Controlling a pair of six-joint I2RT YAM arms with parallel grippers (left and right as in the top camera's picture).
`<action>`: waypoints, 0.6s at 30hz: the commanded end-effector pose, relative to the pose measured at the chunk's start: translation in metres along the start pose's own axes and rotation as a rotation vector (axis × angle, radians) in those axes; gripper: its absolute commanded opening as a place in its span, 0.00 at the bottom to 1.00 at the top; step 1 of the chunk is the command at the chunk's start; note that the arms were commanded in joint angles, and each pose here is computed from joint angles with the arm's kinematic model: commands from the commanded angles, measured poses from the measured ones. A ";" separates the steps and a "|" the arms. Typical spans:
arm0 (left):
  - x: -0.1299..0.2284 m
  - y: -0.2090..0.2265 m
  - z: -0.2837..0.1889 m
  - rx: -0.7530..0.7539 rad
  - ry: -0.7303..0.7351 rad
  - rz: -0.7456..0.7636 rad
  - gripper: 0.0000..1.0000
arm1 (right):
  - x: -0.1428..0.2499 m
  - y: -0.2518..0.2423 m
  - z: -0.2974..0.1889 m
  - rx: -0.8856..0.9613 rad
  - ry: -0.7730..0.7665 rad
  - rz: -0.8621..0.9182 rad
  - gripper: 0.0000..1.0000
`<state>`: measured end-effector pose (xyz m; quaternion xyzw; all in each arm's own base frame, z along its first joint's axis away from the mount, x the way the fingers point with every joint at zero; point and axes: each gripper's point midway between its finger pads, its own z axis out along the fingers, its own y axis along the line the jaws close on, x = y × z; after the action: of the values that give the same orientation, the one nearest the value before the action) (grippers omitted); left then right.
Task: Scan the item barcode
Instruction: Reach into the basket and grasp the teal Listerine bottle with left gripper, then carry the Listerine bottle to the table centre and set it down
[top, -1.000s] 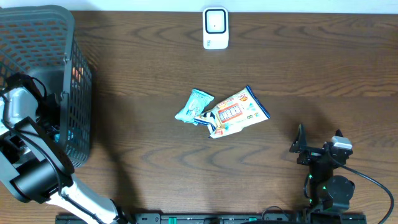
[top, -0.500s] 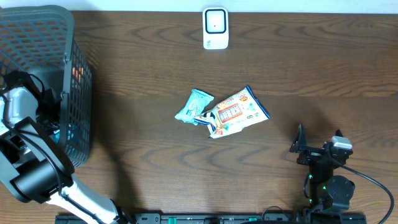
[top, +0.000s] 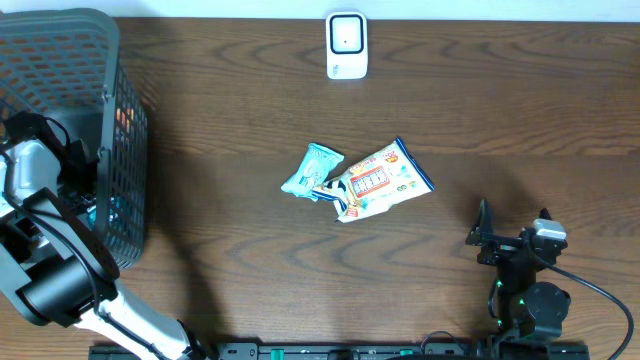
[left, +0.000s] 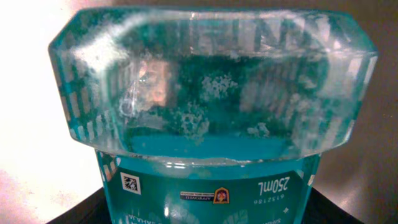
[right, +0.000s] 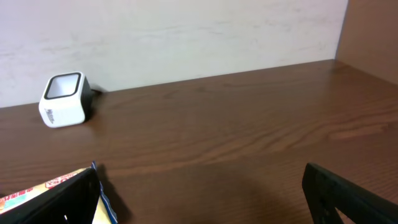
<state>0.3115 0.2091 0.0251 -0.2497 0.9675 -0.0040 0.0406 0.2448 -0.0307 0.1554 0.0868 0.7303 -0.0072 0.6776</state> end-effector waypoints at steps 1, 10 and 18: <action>-0.002 0.001 -0.011 -0.008 -0.022 -0.012 0.44 | 0.001 -0.002 0.000 0.009 0.001 -0.012 0.99; -0.041 0.000 -0.145 -0.046 -0.427 -0.003 0.44 | 0.001 -0.002 0.000 0.009 0.001 -0.012 0.99; -0.034 -0.010 -0.294 0.024 -0.898 -0.170 0.44 | 0.001 -0.002 0.000 0.009 0.001 -0.012 0.99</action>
<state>0.3294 0.2209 0.2636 -0.2655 0.8803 0.1022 0.3796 0.2448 -0.0307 0.1554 0.0868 0.7303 -0.0072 0.6776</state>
